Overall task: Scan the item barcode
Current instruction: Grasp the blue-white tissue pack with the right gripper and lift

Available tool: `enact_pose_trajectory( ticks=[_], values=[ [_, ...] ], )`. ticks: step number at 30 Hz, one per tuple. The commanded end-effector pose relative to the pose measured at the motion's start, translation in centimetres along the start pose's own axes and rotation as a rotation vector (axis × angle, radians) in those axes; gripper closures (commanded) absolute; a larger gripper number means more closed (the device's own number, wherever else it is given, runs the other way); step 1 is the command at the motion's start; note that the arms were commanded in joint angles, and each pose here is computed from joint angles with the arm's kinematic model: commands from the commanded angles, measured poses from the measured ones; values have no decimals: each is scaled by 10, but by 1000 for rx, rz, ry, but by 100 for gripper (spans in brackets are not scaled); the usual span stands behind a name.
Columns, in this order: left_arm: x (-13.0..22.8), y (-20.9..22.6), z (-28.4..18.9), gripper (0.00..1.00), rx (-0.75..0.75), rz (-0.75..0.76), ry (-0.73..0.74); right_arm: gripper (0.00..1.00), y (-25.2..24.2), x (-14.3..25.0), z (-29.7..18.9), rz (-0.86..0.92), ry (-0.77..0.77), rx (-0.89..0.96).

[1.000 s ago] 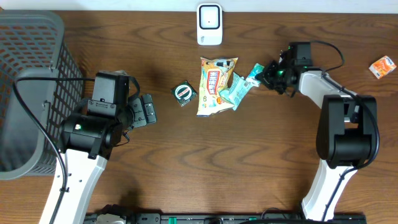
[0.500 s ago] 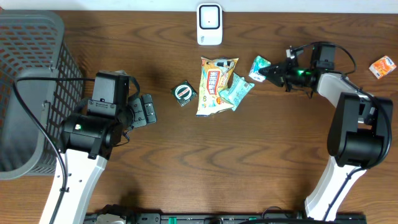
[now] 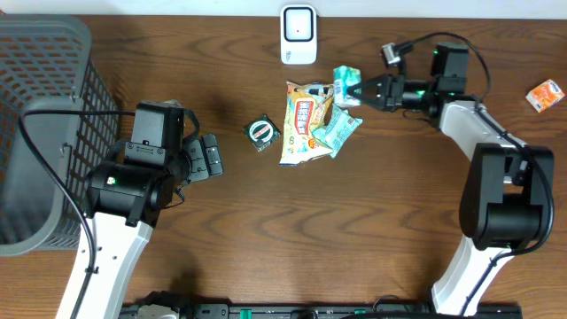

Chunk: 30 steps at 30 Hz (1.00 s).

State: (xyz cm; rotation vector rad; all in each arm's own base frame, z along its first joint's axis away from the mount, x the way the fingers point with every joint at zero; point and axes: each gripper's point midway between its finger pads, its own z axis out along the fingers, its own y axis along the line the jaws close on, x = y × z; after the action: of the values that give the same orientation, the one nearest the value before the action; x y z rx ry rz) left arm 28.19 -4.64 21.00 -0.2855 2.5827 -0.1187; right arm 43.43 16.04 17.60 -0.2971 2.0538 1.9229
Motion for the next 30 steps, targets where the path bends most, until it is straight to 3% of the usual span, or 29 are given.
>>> enact_pose_trajectory(
  ticks=[1, 30],
  values=[
    [-3, -1, -2, 2, 4, -11, -6, 99, 22, 8, 10, -73, 55, -72],
    [-3, -1, -2, 2, 3, -11, -7, 99, 24, 11, 18, -79, 71, -77]
  ],
)
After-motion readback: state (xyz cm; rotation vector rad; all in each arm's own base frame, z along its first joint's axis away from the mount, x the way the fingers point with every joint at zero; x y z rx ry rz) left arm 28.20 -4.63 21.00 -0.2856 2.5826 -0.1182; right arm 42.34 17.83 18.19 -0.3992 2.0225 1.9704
